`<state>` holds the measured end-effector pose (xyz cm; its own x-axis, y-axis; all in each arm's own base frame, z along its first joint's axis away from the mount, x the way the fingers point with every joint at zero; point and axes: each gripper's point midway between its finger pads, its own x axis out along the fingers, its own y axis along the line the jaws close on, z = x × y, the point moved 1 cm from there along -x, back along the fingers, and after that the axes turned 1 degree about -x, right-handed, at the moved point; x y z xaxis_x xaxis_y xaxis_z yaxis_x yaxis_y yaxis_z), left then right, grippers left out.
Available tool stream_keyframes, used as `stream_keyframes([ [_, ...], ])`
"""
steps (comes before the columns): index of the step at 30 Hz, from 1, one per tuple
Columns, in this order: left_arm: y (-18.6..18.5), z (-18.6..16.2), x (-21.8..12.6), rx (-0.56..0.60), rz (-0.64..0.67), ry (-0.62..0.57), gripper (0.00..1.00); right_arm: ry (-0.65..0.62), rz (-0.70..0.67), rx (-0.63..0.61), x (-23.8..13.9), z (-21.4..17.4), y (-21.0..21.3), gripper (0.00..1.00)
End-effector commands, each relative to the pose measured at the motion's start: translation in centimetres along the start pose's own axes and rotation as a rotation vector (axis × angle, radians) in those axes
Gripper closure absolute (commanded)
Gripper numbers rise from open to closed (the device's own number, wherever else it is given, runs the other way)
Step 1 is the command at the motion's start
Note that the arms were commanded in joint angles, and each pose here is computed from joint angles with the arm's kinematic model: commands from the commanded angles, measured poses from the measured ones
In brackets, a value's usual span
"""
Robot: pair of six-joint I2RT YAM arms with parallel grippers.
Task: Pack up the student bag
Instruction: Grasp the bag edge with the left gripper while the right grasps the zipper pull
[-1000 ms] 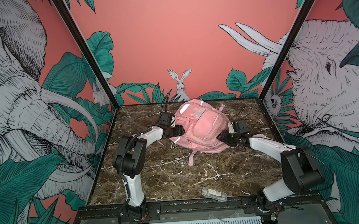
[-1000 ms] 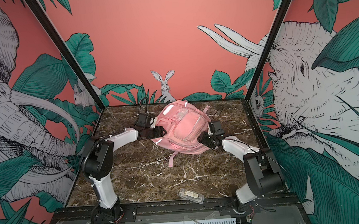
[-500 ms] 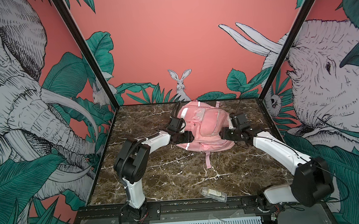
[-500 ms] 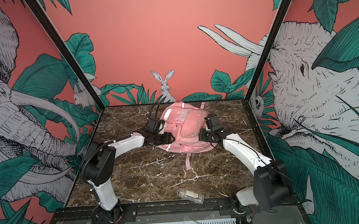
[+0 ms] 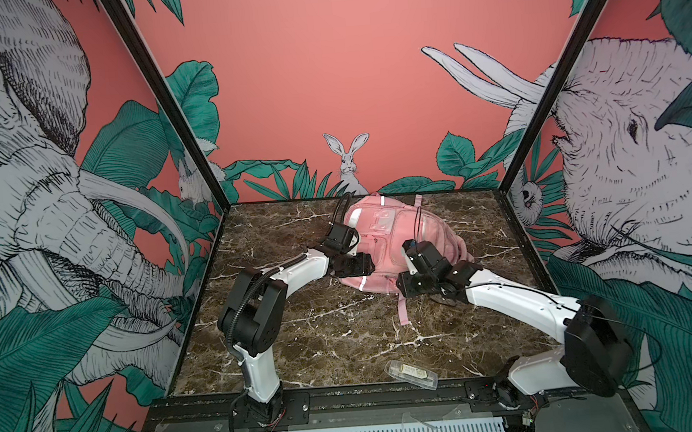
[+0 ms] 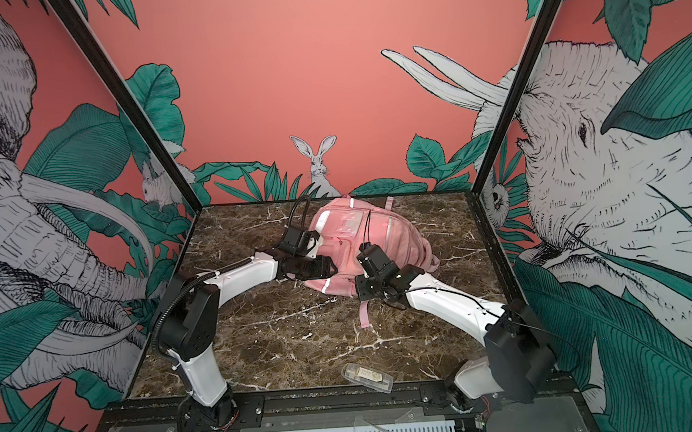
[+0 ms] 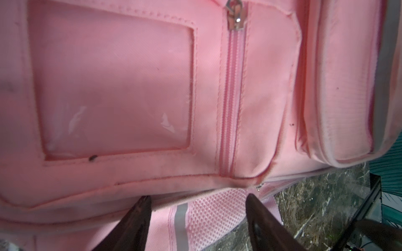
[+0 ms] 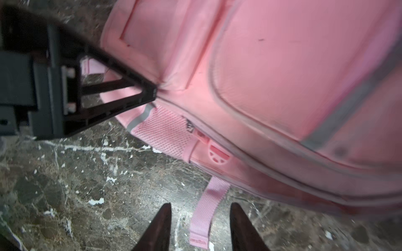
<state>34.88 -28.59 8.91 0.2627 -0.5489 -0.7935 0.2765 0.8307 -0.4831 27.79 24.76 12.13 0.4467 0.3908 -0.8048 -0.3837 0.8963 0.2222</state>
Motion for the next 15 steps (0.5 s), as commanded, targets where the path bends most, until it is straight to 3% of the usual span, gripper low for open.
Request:
stream_keyframes([
  [1, -0.2, 0.6, -2.4, -0.009, -0.011, -0.014, 0.30, -0.046, 0.070, -0.083, 1.1, 1.5, 2.7, 0.65],
  [15, 1.4, 1.1, -3.5, -0.043, -0.008, -0.025, 0.30, -0.028, -0.125, -0.139, 5.6, 2.1, 0.6, 0.72],
])
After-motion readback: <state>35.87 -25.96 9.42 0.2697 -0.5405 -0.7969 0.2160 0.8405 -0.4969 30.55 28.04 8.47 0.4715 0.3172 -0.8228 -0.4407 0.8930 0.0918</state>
